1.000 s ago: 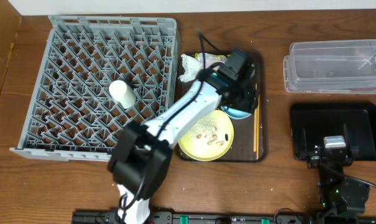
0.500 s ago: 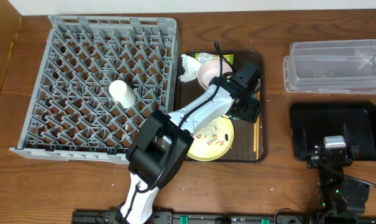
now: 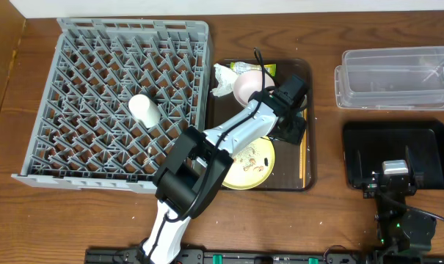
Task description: Sort waste into correct bins and load items into the dishwasher
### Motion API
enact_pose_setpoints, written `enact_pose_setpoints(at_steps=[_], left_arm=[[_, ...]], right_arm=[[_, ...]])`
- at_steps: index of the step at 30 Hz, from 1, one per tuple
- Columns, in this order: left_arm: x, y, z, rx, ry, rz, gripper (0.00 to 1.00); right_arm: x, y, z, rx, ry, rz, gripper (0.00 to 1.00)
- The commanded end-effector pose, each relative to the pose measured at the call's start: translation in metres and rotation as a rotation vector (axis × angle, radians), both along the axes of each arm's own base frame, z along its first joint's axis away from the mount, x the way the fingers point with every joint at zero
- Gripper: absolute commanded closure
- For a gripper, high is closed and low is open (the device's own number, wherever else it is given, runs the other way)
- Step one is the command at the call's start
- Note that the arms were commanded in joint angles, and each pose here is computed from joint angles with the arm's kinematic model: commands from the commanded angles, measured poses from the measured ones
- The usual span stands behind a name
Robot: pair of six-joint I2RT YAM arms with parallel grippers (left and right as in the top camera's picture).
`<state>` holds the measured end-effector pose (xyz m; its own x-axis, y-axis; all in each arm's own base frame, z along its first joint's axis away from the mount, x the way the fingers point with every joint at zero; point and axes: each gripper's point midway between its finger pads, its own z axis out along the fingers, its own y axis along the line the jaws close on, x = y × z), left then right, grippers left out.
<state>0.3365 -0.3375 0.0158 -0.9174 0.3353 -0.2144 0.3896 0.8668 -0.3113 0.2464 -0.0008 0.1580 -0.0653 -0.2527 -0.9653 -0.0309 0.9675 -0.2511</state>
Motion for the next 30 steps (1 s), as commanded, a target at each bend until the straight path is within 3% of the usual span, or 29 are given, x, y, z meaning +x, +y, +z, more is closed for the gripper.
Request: enact_pose_setpoints(at_steps=[1,4,7,9,22,30], left_arm=[[-0.006,0.0,-0.018,0.011,0.038,-0.003,0.49],[-0.005,0.0,-0.018,0.009,0.037,-0.003,0.63],[-0.005,-0.001,-0.018,0.009,0.037,-0.003,0.86],[-0.005,-0.001,-0.017,0.005,0.039,-0.003,0.92],[-0.019,-0.034,0.018,-0.199,0.148,-0.027,0.93],[-0.007,-0.038,0.076,-0.301,0.074,0.021,0.93]], right_arm=[[0.0,-0.001,0.0,-0.012,0.0,-0.003,0.01],[0.0,-0.001,-0.001,-0.012,0.0,-0.003,0.01],[0.0,-0.001,0.0,-0.012,0.0,-0.003,0.01],[0.0,-0.001,0.0,-0.012,0.0,-0.003,0.01],[0.0,-0.001,0.0,-0.012,0.0,-0.003,0.01],[0.0,-0.001,0.0,-0.012,0.0,-0.003,0.01]])
